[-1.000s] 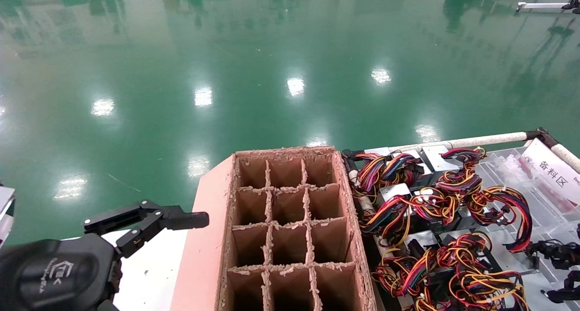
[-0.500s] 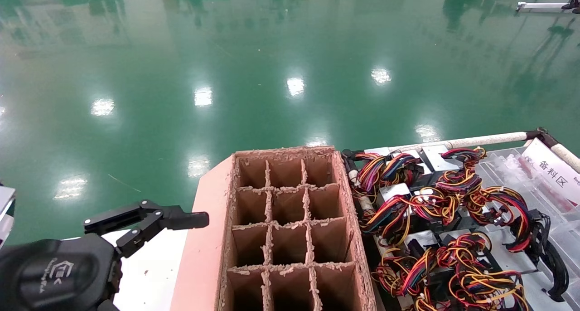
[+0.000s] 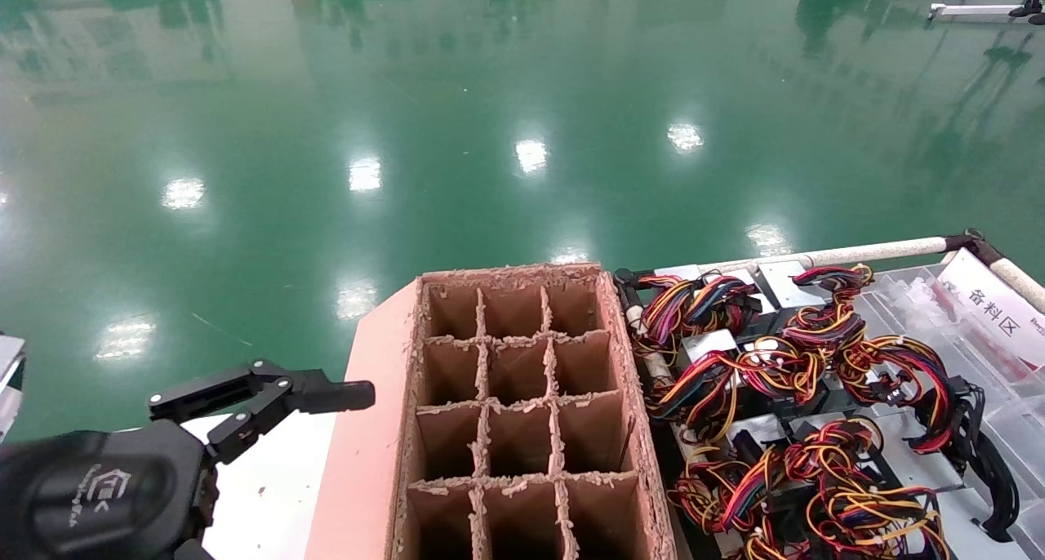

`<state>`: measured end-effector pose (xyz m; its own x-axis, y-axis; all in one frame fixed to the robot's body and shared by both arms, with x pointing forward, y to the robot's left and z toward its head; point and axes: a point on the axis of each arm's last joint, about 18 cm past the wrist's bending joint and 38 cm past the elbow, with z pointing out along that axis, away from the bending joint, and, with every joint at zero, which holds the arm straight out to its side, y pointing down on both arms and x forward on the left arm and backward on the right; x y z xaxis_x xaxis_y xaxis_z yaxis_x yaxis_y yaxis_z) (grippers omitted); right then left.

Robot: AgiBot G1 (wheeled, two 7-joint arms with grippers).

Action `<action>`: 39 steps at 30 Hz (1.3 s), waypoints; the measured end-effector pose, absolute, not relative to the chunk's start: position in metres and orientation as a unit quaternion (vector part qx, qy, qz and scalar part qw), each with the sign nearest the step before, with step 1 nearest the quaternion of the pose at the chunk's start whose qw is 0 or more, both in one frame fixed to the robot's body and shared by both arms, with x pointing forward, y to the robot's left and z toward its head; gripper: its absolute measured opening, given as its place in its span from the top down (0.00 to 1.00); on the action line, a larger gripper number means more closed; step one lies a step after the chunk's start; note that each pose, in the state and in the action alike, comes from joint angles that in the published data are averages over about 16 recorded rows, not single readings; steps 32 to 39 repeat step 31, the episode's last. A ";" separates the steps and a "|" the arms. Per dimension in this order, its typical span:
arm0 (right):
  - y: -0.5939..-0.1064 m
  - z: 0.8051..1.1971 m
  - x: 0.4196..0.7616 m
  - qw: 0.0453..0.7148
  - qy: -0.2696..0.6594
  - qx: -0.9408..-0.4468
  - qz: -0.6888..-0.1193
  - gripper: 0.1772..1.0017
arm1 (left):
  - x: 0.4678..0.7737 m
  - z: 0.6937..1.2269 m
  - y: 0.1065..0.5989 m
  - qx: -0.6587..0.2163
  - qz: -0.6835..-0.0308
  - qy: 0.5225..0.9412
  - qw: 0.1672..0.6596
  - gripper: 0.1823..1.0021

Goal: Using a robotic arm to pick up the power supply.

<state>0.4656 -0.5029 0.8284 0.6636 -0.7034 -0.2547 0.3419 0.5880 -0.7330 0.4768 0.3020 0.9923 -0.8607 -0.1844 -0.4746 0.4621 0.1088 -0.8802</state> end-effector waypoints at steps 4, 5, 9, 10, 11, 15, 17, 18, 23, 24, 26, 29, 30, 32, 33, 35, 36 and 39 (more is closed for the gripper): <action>-0.486 0.845 0.474 0.853 0.242 -0.360 -0.291 0.32 | 0.477 0.992 0.302 0.099 -0.660 0.703 0.245 0.00; -0.482 0.849 0.476 0.853 0.235 -0.367 -0.286 0.29 | 0.477 0.992 0.302 0.099 -0.660 0.703 0.245 0.00; -0.464 0.865 0.483 0.853 0.205 -0.396 -0.271 0.20 | 0.477 0.992 0.302 0.099 -0.660 0.703 0.245 0.00; -0.460 0.869 0.484 0.853 0.198 -0.403 -0.267 0.18 | 0.477 0.992 0.302 0.099 -0.660 0.703 0.245 0.00; -0.455 0.873 0.486 0.852 0.190 -0.410 -0.263 0.16 | 0.477 0.992 0.302 0.099 -0.660 0.703 0.245 0.00; -0.438 0.889 0.490 0.848 0.161 -0.439 -0.250 0.09 | 0.477 0.992 0.302 0.099 -0.660 0.703 0.245 0.00; -0.429 0.896 0.492 0.844 0.146 -0.454 -0.245 0.06 | 0.477 0.992 0.302 0.099 -0.660 0.703 0.245 0.00; -0.425 0.900 0.492 0.842 0.139 -0.461 -0.242 0.05 | 0.477 0.992 0.302 0.099 -0.660 0.703 0.245 0.00; -0.405 0.917 0.494 0.830 0.102 -0.497 -0.231 0.02 | 0.477 0.992 0.302 0.099 -0.660 0.703 0.245 0.00; -0.401 0.920 0.494 0.827 0.095 -0.505 -0.229 0.01 | 0.477 0.992 0.302 0.099 -0.660 0.703 0.245 0.00; -0.397 0.923 0.494 0.824 0.088 -0.512 -0.228 0.01 | 0.477 0.992 0.302 0.099 -0.660 0.703 0.245 0.00; -0.391 0.928 0.494 0.819 0.078 -0.522 -0.225 0.00 | 0.477 0.992 0.302 0.099 -0.660 0.703 0.245 0.00; -0.389 0.930 0.494 0.817 0.074 -0.526 -0.225 0.00 | 0.477 0.992 0.302 0.099 -0.660 0.703 0.245 0.00; -0.387 0.931 0.494 0.815 0.071 -0.530 -0.224 0.00 | 0.477 0.992 0.302 0.099 -0.660 0.703 0.245 0.00; -0.387 0.931 0.494 0.815 0.071 -0.530 -0.224 0.00 | 0.477 0.992 0.302 0.099 -0.660 0.703 0.245 0.00; -0.387 0.931 0.494 0.815 0.071 -0.530 -0.224 0.00 | 0.477 0.992 0.302 0.099 -0.660 0.703 0.245 0.00; -0.387 0.931 0.494 0.815 0.071 -0.530 -0.224 0.00 | 0.477 0.992 0.302 0.099 -0.660 0.703 0.245 0.00; -0.387 0.931 0.494 0.815 0.071 -0.530 -0.224 0.00 | 0.477 0.992 0.302 0.099 -0.660 0.703 0.245 0.00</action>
